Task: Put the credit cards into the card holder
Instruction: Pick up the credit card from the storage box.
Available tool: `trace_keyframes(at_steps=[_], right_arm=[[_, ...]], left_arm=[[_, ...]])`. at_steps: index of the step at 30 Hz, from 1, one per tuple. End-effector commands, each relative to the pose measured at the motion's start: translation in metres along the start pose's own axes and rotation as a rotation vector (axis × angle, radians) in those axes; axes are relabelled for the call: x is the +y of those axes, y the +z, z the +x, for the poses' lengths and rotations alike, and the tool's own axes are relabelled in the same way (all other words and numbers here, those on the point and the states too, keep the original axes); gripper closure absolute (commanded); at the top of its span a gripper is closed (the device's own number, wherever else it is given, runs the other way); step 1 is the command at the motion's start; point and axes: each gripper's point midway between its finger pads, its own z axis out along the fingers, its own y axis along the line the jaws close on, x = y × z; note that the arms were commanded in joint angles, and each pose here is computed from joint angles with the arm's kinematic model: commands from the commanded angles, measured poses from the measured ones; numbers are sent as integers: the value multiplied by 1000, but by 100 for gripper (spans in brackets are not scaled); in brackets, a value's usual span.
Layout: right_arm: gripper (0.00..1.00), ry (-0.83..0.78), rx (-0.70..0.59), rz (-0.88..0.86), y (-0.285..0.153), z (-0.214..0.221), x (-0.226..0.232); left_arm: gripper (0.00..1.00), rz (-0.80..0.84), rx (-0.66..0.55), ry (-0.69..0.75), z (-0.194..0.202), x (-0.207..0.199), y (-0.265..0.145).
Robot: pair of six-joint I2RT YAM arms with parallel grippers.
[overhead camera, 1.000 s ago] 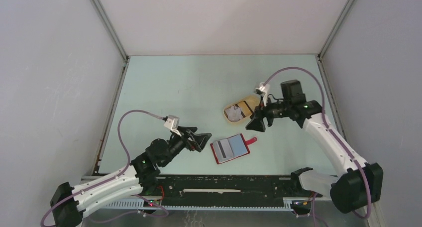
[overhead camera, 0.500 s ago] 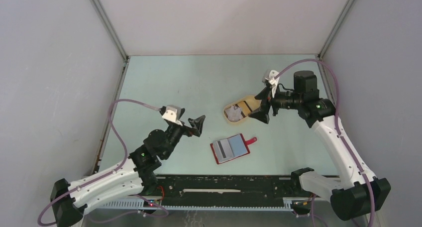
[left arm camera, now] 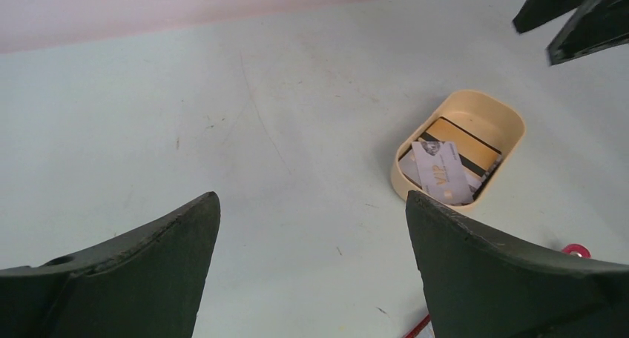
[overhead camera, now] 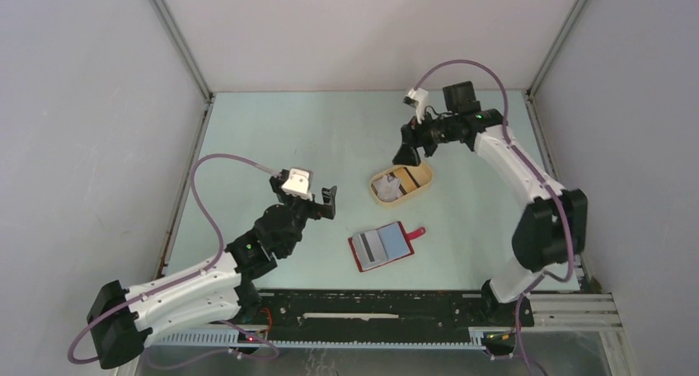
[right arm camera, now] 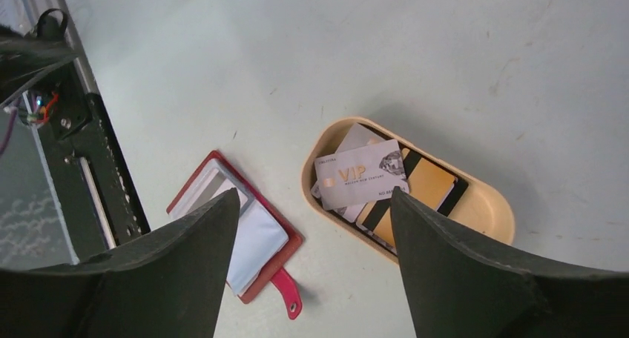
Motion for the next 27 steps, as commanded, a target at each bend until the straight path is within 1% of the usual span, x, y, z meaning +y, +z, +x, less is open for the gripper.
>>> trace_keyframes(at_steps=[1,3,7,10,13,17,22,27], right_arm=[[20,215,96,29,25,12,-21],[24,290,134,55,37,24,-37],[30,428,190,99,57,46,-64],[32,488,214,110,65,61,-75],[36,524,246,103,71,76,-77],[37,556,273,97,77,89,-77],[41,587,310,71,84,102,-74],[42,597,330,63,87,110,-72]], left_arm=[[0,-124,-80,-87,-32,20,0],[0,-163,-76,-104,-30,26,-1],[0,-157,-92,-116,-30,28,-4],[0,-151,-108,-131,-30,30,-7],[0,-150,-125,-151,-29,32,-11],[0,-150,-143,-169,-30,35,-14],[0,-151,-142,-168,-29,35,-14],[0,-152,-137,-164,-29,34,-13]])
